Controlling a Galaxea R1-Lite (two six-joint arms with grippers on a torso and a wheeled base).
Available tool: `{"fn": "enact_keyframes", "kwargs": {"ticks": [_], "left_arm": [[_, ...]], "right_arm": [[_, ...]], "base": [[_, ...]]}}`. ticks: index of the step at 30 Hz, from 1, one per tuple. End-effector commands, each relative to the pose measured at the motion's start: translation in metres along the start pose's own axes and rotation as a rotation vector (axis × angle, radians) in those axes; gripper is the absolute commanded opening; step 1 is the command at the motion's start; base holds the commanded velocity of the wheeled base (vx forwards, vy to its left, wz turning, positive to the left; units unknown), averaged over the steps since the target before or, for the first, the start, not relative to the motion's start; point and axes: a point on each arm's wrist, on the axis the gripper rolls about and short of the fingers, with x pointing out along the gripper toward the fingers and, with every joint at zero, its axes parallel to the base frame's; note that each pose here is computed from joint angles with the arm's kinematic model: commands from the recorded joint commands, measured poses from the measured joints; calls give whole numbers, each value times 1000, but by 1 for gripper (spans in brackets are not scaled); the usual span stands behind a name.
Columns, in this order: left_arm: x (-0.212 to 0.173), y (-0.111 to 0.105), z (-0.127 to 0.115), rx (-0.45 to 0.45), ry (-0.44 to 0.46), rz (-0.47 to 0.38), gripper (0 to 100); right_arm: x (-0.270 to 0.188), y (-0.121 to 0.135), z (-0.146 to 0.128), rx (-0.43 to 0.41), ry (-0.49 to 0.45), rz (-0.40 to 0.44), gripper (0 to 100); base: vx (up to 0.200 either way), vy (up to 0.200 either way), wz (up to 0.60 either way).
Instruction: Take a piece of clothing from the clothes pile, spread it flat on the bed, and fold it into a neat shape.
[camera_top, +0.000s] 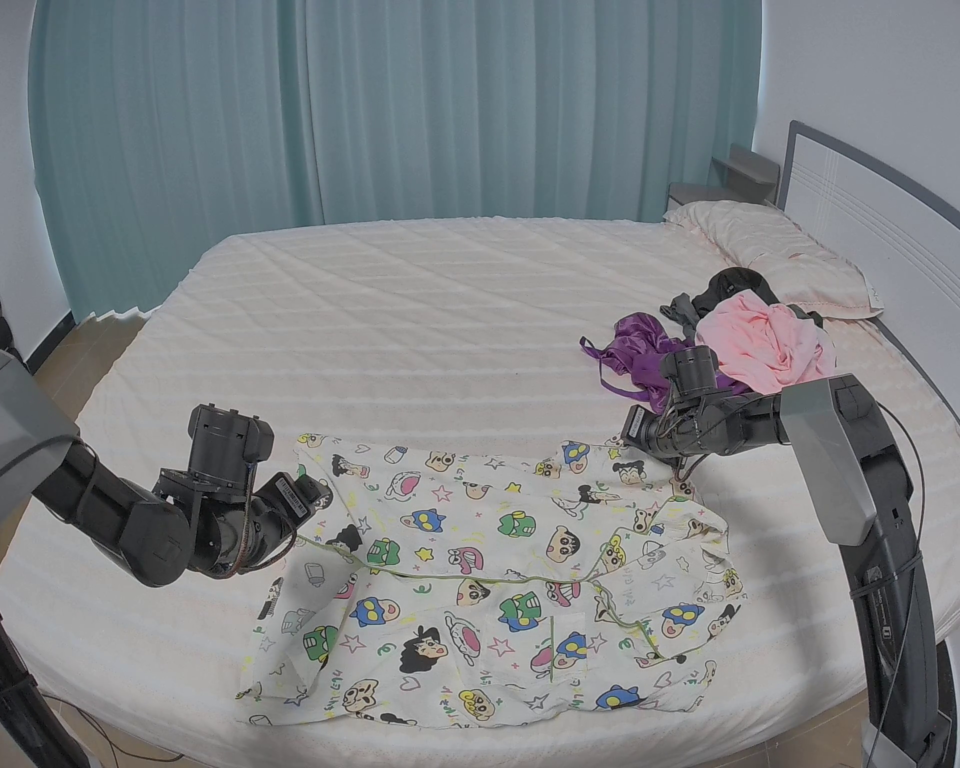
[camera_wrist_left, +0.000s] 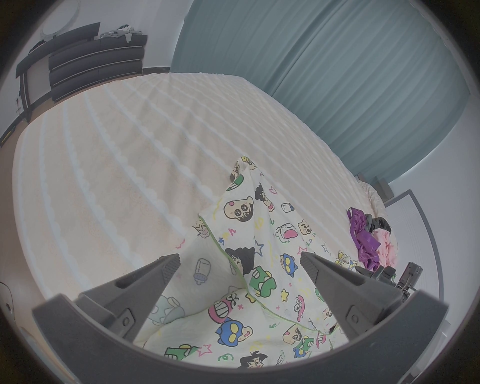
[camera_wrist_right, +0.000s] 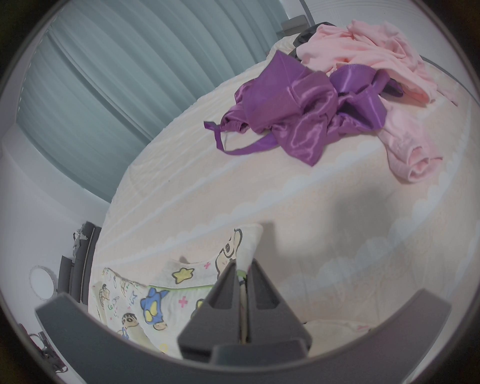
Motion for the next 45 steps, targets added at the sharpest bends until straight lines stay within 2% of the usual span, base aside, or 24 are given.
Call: {"fn": "enact_keyframes", "kwargs": {"ticks": [1, 4, 6, 8, 9, 12, 14, 19, 23, 24, 27, 31, 35, 39, 42, 45], "left_arm": [[0, 0, 0, 0, 0, 2, 100], [1, 0, 0, 0, 0, 2, 100], [2, -1, 0, 0, -1, 1, 100], [2, 0, 0, -1, -1, 3, 100], [2, 0, 0, 0, -1, 4, 100], [2, 0, 0, 0, -1, 4, 100], [2, -1, 0, 0, -3, 2, 100], [3, -3, 0, 1, -4, -4, 100], [3, -2, 0, 0, -4, -2, 100], [3, -2, 1, 0, -5, -3, 100], [3, -2, 0, 0, -4, -2, 100], [2, -1, 0, 1, -2, 1, 100], [3, 0, -1, 2, 3, 7, 100], [1, 7, -6, 10, 27, 20, 100], [0, 14, -12, 17, 51, 38, 100], [-4, 24, -20, 21, 116, 37, 100]], "right_arm": [[-5, -6, 12, 40, -29, -2, 0], [-5, -9, 16, 78, -54, -1, 0], [-10, -14, 32, 172, -144, 34, 0], [-11, -14, 36, 185, -167, 42, 0], [-19, -18, 52, 208, -258, 68, 0], [-30, -24, 70, 210, -343, 97, 0], [-29, -28, 71, 207, -340, 91, 0], [-2, -42, 49, 164, -292, 48, 0], [6, -48, 41, 164, -269, 31, 0], [8, -50, 39, 166, -266, 23, 100], [0, -49, 48, 162, -290, 15, 100], [-46, -24, 84, 66, -376, 86, 100], [-57, -28, 72, -18, -329, 103, 100], [-66, -57, 57, -72, -328, 49, 100], [-74, -77, 53, -74, -326, 10, 100], [-91, -96, 47, -51, -330, -26, 100]], "base": [[0, 0, 0], [0, 0, 0], [0, 0, 0], [0, 0, 0], [0, 0, 0], [0, 0, 0], [0, 0, 0], [0, 0, 0], [0, 0, 0], [0, 0, 0], [0, 0, 0], [0, 0, 0], [0, 0, 0], [0, 0, 0], [0, 0, 0], [0, 0, 0]]}}
